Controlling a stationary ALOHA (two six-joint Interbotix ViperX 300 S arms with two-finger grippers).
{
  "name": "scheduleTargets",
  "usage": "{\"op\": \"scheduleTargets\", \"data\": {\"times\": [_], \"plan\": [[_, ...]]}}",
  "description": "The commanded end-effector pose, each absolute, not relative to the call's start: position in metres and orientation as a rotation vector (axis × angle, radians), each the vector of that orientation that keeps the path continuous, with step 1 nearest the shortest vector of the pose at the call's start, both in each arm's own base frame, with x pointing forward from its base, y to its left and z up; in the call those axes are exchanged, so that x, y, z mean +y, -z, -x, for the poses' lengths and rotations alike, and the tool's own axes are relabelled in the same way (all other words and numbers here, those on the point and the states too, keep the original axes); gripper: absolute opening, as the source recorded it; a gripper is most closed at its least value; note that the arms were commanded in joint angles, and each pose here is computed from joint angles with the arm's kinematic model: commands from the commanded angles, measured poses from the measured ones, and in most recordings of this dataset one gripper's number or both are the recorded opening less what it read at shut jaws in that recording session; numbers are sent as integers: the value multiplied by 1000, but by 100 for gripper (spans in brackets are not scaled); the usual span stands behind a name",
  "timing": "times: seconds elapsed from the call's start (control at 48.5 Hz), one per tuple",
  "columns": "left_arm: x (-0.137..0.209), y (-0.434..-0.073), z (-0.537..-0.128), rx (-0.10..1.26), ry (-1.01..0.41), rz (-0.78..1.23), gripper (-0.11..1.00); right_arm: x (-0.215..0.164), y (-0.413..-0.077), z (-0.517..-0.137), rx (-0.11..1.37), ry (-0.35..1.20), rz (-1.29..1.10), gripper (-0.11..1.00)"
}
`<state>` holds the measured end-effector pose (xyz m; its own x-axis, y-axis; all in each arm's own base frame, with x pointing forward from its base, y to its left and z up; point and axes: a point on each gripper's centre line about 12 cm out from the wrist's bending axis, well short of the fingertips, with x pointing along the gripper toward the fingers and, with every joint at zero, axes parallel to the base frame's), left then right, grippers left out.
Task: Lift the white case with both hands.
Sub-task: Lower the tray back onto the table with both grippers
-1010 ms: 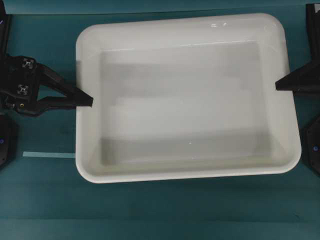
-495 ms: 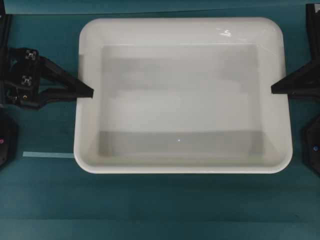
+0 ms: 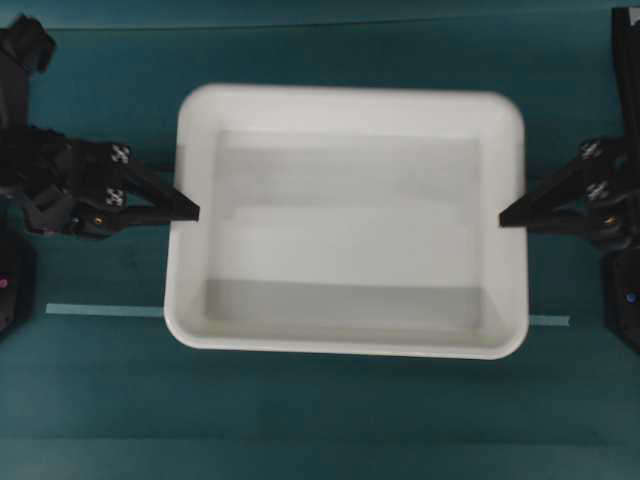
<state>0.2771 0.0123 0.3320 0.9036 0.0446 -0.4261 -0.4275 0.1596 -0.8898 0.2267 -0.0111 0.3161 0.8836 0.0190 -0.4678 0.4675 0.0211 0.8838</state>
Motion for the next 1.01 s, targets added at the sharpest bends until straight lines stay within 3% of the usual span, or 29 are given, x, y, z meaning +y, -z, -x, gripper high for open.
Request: {"op": "scheduleTargets", "data": {"times": [0.0,0.35,0.989], "plan": [[14,-322,-283,335,-352,1370,8,-12,-300,-233,405,378,-1519,10],[13,-254,-292,437,-429,1358,7,-13,-235,-226,488,477,-1494,10],[10,-157,-275,653,-596,1320,7,-13,-156,-242,628,593,-1389,10]]}}
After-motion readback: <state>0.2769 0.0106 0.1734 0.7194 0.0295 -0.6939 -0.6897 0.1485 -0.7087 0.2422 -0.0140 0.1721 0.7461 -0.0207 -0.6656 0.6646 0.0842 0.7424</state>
